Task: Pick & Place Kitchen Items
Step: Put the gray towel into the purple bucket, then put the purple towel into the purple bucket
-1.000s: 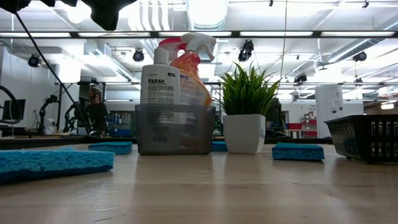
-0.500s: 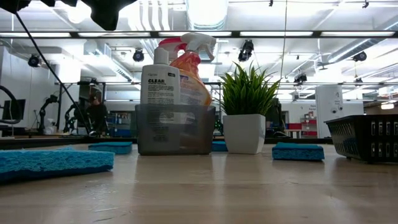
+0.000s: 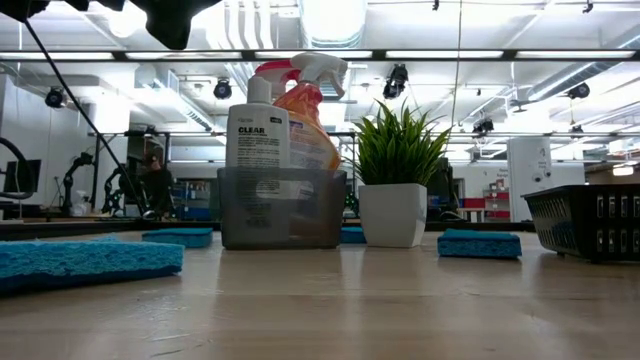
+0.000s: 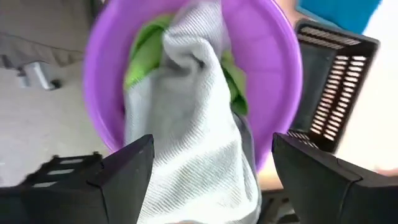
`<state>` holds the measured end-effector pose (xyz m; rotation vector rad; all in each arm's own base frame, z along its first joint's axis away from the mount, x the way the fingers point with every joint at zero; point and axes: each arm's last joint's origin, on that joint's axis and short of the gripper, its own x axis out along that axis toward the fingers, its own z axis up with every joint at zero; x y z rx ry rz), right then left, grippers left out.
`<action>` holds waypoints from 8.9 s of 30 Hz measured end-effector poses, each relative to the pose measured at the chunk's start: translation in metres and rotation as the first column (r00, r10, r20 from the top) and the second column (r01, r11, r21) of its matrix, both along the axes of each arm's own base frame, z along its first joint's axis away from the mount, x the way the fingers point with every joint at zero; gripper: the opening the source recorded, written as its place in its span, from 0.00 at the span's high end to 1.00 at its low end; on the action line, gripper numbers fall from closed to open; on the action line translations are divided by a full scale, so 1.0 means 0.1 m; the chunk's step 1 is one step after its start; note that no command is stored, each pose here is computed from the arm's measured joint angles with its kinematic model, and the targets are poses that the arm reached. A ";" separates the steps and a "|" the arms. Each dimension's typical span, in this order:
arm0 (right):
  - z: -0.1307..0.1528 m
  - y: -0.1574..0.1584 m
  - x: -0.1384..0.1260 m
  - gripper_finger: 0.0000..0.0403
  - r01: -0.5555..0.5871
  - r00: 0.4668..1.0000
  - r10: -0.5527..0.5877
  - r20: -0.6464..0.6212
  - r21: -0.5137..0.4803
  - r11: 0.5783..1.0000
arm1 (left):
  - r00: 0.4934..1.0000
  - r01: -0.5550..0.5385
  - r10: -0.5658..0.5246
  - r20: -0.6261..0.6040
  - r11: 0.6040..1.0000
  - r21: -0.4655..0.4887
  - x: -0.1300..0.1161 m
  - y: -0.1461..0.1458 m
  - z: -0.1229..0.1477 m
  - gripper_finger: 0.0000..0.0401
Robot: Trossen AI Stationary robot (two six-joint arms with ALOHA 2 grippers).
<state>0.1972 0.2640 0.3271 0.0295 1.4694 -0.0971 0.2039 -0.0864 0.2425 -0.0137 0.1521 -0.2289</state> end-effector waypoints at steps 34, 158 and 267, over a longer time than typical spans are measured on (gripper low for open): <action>-0.54 0.41 -0.05 0.24 0.104 0.983 -0.118 -0.140 -0.101 0.989 | 1.000 -0.001 0.001 -0.002 1.000 0.022 0.00 0.00 -0.01 0.15; -0.25 0.15 0.39 0.29 -0.228 0.918 0.228 0.323 -0.039 0.973 | 1.000 -0.005 0.005 -0.012 0.999 0.043 0.00 0.01 -0.02 0.15; -0.52 0.29 1.26 0.29 -0.471 0.615 0.569 0.546 -0.324 0.820 | 0.016 -0.401 0.270 -0.963 0.884 0.241 -0.33 -1.01 -0.90 0.99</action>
